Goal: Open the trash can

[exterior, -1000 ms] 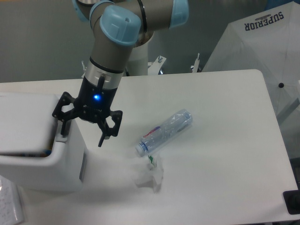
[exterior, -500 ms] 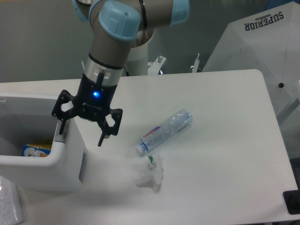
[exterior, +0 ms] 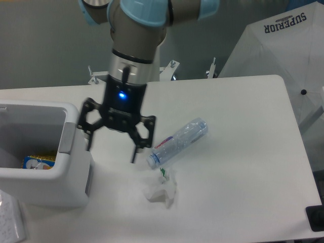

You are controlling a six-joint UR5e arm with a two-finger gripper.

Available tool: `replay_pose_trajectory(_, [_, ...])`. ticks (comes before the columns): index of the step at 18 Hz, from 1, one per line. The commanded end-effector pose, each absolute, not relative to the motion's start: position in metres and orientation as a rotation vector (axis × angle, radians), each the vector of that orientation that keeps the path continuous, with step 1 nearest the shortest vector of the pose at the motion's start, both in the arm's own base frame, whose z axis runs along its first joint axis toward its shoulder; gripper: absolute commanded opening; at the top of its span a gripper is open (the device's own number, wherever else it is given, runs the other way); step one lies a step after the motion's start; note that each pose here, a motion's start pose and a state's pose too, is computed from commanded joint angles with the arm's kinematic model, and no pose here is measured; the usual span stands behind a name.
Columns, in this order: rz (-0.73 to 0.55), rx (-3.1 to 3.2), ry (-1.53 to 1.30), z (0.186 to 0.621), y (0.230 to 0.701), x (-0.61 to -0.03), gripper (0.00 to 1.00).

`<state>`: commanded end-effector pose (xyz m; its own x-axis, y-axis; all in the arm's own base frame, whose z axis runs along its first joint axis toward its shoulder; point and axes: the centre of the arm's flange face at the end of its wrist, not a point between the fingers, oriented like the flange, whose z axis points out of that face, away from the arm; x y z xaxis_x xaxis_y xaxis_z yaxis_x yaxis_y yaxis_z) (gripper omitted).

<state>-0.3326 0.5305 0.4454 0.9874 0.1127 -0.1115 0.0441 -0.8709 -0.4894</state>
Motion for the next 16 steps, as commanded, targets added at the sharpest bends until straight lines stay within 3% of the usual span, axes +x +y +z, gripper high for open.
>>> replay_pose_trajectory(7, [0.237, -2.843, 0.083, 0.354, 0.496, -0.394, 1.00])
replay_pose_trajectory(12, [0.312, -2.928, 0.146, 0.342, 0.469, -0.438, 1.00])
replay_pose_trajectory(16, [0.297, -2.962, 0.272, 0.331, 0.476, -0.471, 1.00])
